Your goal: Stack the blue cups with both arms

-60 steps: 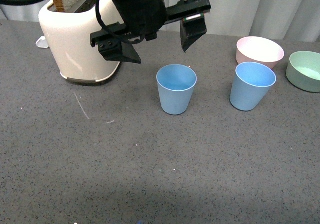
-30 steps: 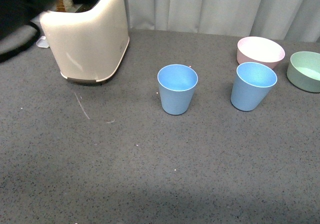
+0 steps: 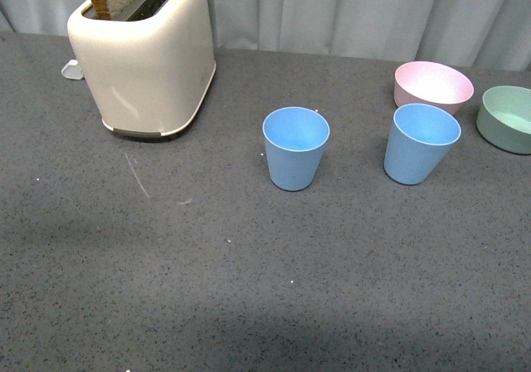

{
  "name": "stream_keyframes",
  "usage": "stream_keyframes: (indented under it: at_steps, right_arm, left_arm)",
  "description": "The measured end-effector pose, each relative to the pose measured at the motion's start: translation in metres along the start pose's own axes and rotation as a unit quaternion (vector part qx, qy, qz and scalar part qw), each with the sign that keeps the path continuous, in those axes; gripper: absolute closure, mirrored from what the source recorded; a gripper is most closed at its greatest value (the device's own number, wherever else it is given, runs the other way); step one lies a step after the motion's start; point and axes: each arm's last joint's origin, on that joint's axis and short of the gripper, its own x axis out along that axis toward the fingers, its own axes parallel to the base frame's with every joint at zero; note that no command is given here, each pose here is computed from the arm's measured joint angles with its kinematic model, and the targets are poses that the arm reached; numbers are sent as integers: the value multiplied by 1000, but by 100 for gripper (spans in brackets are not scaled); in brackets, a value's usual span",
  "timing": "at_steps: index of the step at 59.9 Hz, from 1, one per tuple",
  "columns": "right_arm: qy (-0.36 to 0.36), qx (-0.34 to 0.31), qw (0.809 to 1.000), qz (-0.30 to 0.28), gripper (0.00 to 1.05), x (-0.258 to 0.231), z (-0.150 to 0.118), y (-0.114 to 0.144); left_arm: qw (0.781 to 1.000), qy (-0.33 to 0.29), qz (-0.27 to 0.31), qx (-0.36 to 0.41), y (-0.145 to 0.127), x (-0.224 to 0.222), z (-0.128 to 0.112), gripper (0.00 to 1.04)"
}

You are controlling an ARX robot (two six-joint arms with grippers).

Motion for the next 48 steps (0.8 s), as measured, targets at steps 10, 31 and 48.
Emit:
stream_keyframes:
  at_steps: [10,31,48]
  right_arm:
    - [0,0,1000,0,10,0,0,0]
    - [0,0,1000,0,10,0,0,0]
    - [0,0,1000,0,10,0,0,0]
  left_arm:
    - [1000,0,-2,0,10,-24,0,101]
    - [1000,1,2,0,28,-55,0,101]
    - [1000,-5,-1,0,28,-72,4,101]
